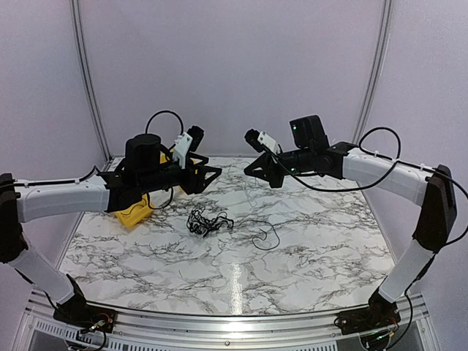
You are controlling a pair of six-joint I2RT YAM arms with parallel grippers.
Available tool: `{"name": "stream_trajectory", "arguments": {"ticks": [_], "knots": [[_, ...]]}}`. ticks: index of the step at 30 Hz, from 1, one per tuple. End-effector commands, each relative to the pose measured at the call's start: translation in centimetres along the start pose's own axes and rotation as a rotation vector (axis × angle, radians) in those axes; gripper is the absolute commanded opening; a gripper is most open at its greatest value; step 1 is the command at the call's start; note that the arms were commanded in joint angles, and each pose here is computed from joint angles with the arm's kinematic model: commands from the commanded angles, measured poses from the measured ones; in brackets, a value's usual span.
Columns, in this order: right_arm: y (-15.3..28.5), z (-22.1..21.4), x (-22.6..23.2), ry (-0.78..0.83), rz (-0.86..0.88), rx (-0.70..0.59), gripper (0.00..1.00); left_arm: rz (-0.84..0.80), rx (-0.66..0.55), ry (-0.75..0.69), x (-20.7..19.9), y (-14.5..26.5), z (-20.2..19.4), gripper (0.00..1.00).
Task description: Untangle the cables
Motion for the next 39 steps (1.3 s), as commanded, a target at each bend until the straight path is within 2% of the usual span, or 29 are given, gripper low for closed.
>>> {"name": "stream_trajectory", "arguments": {"ticks": [1,5,9,13,16,20,21,22,23,24,25,26,30,39], "knots": [[-0.8,0.2,0.7,0.019,0.022,0.017,0.00,-0.088,0.033,-0.116,-0.8,-1.4,0.9,0.64],[-0.9,0.3,1.0,0.029,0.020,0.022,0.00,-0.167,0.071,-0.127,-1.8,-2.6,0.9,0.63],[-1.0,0.2,1.0,0.031,0.022,0.024,0.00,-0.183,0.112,-0.136,-1.9,-3.7,0.6,0.53],[-1.1,0.2,1.1,0.031,0.024,0.025,0.00,-0.225,0.155,-0.140,-2.3,-4.7,-0.2,0.49],[-1.1,0.2,1.1,0.032,0.022,0.027,0.00,-0.229,0.165,-0.134,-2.3,-5.2,-0.5,0.36],[-1.1,0.1,1.0,0.039,0.015,0.031,0.00,-0.218,0.180,-0.144,-2.0,-5.8,-0.6,0.12],[-1.1,0.0,1.0,0.044,0.010,0.037,0.07,-0.190,0.178,-0.148,-1.6,-6.0,-0.5,0.06],[-1.0,-0.1,0.8,0.051,-0.005,0.045,0.19,-0.155,0.172,-0.152,-1.2,-6.2,-0.3,0.01],[-0.9,-0.2,0.6,0.057,-0.025,0.053,0.33,-0.111,0.171,-0.154,-0.5,-6.5,-0.1,0.00],[-0.8,-0.5,0.4,0.061,-0.043,0.062,0.43,-0.062,0.169,-0.153,0.5,-6.7,0.3,0.00],[-0.5,-0.5,0.3,0.065,-0.051,0.063,0.52,-0.013,0.171,-0.145,1.6,-7.0,0.7,0.00],[-0.3,-0.8,0.2,0.060,-0.053,0.065,0.56,0.049,0.179,-0.124,3.3,-7.3,0.9,0.00],[0.8,-1.3,-0.5,0.008,-0.046,0.049,0.62,0.213,0.198,-0.068,8.9,-8.1,1.1,0.00],[1.1,-2.1,-1.1,0.000,-0.057,0.058,0.63,0.555,0.273,-0.077,19.4,-8.9,-1.2,0.00]]}}
Point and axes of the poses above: each gripper's point midway between its finger pads, its own y axis back along the fingers, its own x axis along the line the jaws close on, z = x × y, the point moved 6 cm from there along y, back along the fingers, and after that the axes turned 3 degrees about y, right-handed, at the moved point
